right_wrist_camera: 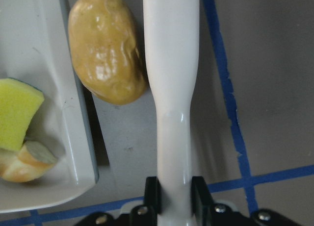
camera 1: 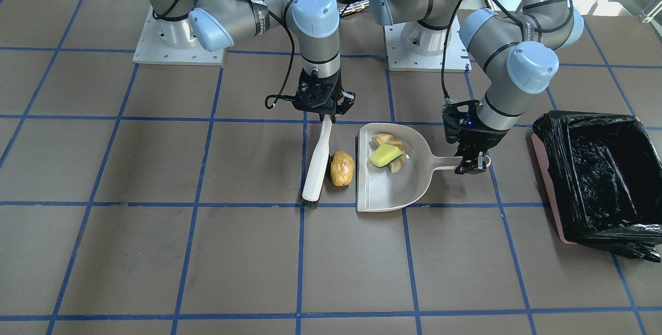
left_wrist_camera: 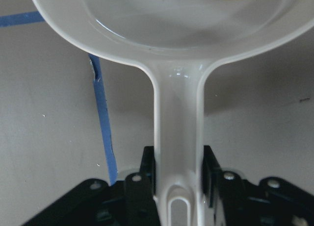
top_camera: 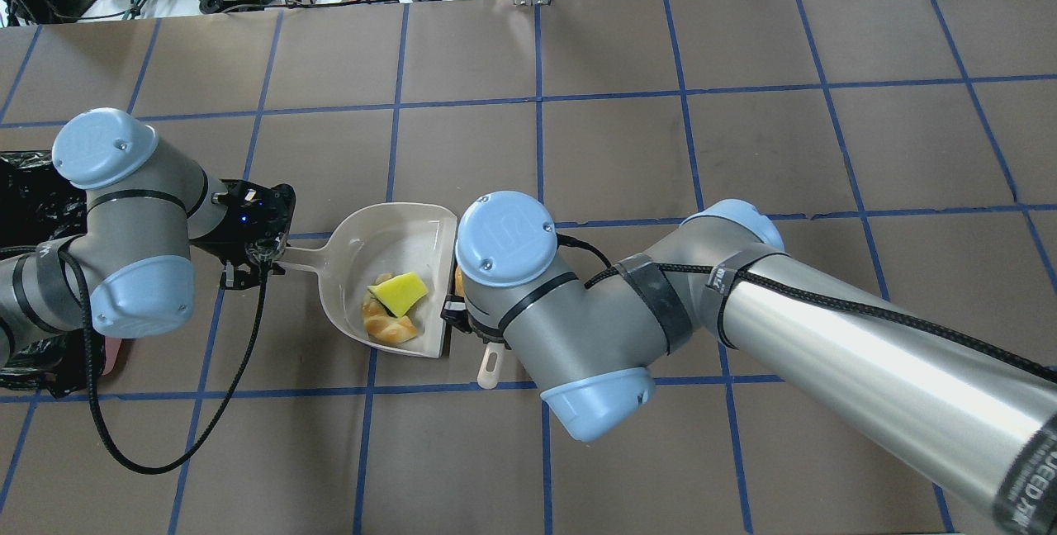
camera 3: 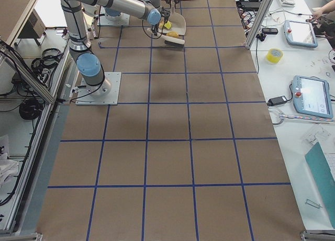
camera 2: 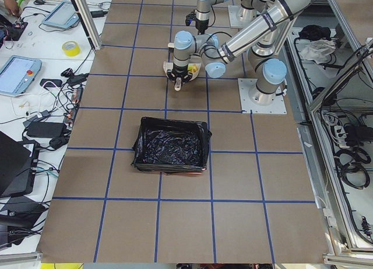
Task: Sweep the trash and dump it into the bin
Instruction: 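Sweep the yellow potato into the dustpan while the left gripper tilts the dustpan, then lift the brush with the right gripper while the left carries the dustpan to the bin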
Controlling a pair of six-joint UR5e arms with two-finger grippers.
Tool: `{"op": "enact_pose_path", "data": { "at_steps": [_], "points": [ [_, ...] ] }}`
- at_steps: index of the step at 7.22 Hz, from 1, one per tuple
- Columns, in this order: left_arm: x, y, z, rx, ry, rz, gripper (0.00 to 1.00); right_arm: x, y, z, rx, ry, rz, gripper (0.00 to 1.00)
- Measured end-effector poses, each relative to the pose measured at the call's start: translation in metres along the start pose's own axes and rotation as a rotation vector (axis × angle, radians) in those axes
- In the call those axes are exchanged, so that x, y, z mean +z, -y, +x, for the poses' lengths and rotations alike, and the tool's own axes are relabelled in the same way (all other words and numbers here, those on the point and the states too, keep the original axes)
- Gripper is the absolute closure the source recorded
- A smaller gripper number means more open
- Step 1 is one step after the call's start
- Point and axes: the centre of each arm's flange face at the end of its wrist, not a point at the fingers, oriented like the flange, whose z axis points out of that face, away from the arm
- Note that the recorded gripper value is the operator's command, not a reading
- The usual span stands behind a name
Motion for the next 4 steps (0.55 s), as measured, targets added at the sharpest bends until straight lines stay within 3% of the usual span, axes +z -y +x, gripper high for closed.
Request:
{"op": "enact_pose_path", "data": {
  "at_steps": [2, 4],
  "points": [
    [0.005, 0.001, -0.003, -0.017, 0.006, -0.004, 1.00, -0.003, -0.004, -0.037, 0.019, 0.065, -0.021, 1.00],
    [0.006, 0.002, -0.003, -0.021, 0.006, -0.003, 1.00, -0.001, -0.007, -0.060, 0.051, 0.097, -0.045, 1.00]
  ]
}}
